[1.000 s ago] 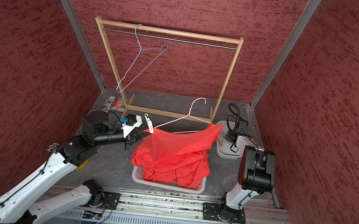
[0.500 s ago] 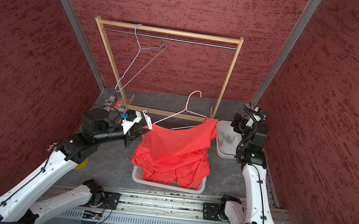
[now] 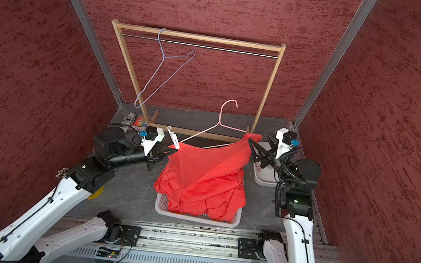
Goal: Remove the clothespins securing tank tops to the hanger
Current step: Place the clothespin in the storage box, then adjust the hanger, then remove the clothespin from the hanger, then place the hanger in the basket.
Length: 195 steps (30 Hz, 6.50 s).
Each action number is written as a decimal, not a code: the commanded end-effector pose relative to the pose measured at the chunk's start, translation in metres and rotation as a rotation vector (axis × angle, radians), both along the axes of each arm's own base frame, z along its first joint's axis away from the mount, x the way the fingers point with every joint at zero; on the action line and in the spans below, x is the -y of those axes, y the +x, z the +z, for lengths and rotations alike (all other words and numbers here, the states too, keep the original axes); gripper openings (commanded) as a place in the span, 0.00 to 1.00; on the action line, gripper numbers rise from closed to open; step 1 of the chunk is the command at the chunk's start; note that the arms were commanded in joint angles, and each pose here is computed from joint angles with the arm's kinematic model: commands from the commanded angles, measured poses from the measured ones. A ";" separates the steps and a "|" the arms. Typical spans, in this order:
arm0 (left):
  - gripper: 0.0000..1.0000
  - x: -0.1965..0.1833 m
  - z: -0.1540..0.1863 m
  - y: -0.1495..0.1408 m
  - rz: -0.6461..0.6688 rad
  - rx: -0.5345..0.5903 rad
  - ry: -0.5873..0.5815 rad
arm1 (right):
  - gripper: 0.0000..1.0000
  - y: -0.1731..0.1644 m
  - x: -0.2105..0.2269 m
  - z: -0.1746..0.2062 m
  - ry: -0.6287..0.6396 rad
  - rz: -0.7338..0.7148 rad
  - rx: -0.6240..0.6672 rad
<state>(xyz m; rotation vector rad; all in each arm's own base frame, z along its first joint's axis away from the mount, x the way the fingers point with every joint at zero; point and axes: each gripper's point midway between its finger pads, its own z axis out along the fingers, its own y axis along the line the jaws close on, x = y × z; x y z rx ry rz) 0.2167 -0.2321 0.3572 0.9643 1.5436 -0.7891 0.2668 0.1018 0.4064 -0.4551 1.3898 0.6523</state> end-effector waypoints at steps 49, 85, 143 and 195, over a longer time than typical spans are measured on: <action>0.10 0.016 0.023 0.001 -0.012 0.058 -0.037 | 0.00 0.006 -0.066 -0.008 -0.333 -0.162 0.111; 0.90 -0.030 0.037 -0.018 -0.114 0.156 -0.069 | 0.00 -0.039 -0.085 -0.088 -0.772 0.015 0.061; 0.04 0.018 -0.001 0.002 -0.288 0.035 -0.016 | 0.00 -0.046 -0.072 -0.075 -0.726 -0.060 0.146; 0.00 -0.034 0.030 0.018 -0.046 0.209 -0.164 | 0.59 -0.007 -0.097 -0.197 -0.806 -0.002 -0.359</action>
